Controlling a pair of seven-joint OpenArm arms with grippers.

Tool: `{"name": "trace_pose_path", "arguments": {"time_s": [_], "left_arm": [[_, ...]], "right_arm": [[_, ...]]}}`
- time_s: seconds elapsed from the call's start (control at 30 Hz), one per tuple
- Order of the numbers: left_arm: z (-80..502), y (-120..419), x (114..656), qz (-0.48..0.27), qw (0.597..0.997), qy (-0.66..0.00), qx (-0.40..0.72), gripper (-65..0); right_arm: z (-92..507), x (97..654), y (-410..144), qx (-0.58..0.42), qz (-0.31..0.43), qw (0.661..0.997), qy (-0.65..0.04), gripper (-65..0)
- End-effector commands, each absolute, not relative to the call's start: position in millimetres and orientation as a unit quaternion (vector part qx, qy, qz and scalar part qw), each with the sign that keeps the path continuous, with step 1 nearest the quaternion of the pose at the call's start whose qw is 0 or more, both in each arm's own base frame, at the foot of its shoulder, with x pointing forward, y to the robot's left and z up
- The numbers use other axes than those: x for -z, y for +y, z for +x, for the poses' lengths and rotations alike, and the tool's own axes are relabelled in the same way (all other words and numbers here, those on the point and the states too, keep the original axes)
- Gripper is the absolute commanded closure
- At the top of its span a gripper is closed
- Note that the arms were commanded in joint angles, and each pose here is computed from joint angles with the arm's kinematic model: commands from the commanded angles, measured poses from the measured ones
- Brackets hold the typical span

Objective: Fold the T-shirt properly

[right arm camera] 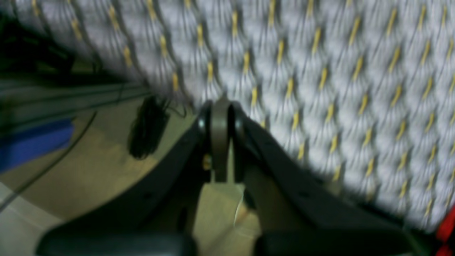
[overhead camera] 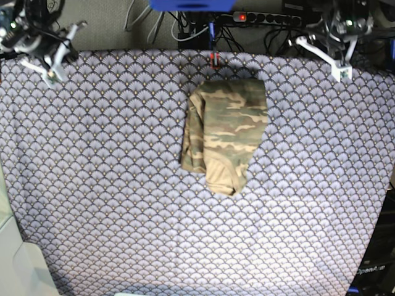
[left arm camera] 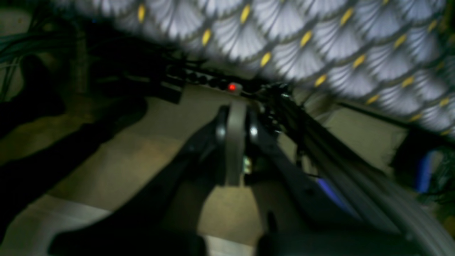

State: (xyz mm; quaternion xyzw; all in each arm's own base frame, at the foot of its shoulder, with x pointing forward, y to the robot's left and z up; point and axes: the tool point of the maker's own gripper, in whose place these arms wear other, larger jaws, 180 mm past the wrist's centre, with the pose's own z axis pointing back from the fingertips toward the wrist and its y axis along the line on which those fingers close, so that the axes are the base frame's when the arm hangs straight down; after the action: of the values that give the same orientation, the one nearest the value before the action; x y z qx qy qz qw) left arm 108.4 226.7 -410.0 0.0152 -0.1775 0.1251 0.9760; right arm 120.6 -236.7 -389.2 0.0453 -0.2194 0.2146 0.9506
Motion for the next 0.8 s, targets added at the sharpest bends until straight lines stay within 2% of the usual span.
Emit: {"name": "trace_pose_path", "arguments": {"time_s": [0.0,0.17,0.33,0.57,0.77], "left_arm": [[103.3,226.7,407.9,0.018,0.976,-0.183,-0.115,0.0],[66.6,198.8,429.0,-0.006,0.983,-0.164,-0.086,0.0],[19.4,188.5,486.8,0.003,0.992,-0.108,-0.067,0.0],[-8.1,184.2,540.2,0.028,0.995,-0.087,-0.05,0.0],[-26.8,195.7,586.8,0.054,0.995,-0.073,-0.049,0.0]], "right_arm": [[118.2,381.1,-243.9,-0.212,0.039,0.949,-0.231,0.0],[76.2,383.2,-252.7,-0.166,0.043,0.959,-0.224,0.0],[47.1,396.6,-249.1,-0.141,0.05,0.966,-0.212,0.0],[11.8,465.9,-264.4,-0.104,0.006,0.982,-0.156,0.0],[-22.2,531.6,-254.8,-0.045,0.044,0.988,-0.139,0.0]]}}
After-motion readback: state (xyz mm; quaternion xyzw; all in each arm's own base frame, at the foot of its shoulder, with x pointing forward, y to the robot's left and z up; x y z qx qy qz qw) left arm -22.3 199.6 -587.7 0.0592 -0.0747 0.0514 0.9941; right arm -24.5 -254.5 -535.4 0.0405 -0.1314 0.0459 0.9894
